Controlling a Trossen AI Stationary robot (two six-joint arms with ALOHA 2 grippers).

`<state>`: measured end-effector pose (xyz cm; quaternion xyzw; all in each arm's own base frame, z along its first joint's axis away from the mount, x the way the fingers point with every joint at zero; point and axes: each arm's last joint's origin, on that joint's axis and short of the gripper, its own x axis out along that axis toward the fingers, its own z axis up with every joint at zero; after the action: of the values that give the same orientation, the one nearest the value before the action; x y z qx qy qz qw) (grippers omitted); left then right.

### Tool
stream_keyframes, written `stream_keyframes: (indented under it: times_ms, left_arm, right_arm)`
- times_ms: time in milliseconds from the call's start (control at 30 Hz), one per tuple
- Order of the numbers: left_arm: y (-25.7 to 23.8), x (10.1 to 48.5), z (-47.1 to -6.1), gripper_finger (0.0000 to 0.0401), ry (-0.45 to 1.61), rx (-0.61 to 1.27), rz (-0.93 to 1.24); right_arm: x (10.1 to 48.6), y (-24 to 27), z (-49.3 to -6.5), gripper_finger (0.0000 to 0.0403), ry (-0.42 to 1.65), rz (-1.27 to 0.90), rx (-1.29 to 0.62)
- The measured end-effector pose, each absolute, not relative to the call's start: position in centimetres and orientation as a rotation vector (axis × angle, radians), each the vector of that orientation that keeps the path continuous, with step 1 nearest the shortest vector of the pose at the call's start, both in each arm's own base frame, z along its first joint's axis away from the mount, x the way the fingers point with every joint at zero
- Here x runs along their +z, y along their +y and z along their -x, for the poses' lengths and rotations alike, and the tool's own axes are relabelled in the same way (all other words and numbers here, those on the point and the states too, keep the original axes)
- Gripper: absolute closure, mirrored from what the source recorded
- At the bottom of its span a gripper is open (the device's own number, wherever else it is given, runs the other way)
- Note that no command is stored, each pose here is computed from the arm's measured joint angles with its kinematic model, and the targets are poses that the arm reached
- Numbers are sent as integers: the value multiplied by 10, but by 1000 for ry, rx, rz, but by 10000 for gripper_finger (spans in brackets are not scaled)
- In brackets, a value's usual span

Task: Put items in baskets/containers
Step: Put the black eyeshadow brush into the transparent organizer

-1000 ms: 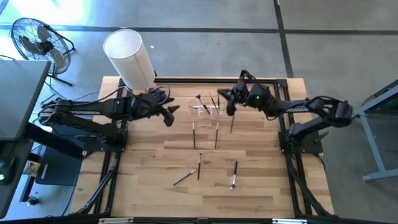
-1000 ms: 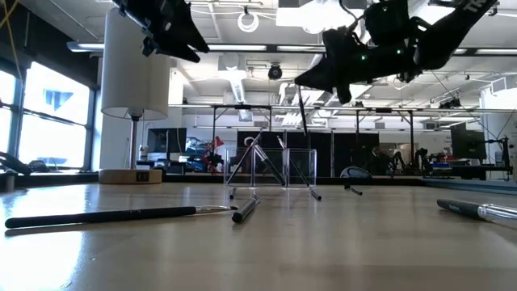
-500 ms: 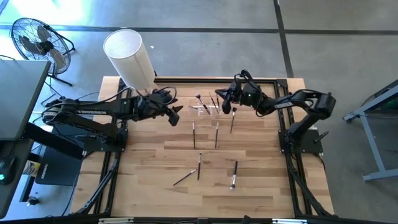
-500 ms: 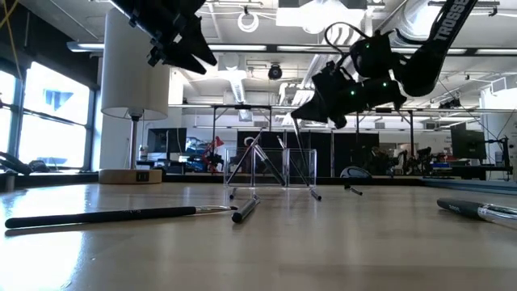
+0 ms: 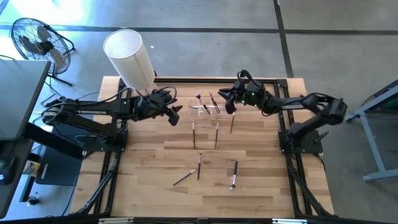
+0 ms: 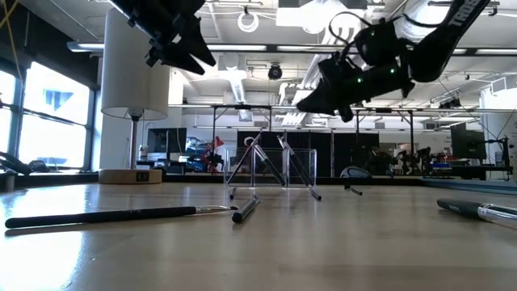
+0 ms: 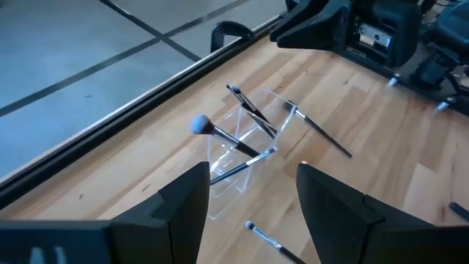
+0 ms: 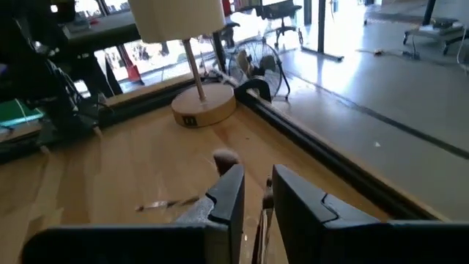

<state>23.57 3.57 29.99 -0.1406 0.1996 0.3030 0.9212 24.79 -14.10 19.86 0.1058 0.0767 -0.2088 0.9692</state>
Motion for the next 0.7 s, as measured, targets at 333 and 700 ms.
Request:
stream_keyframes:
  times_ms: [333,700]
  left_arm:
    - [26,296,-235,200,451,566,342]
    - [-10,257,-263,200,532,638,560]
  right_arm:
    - [218,-65,-230,393,642,-270,-568]
    - [196,-12,-202,397,994,-433,-661]
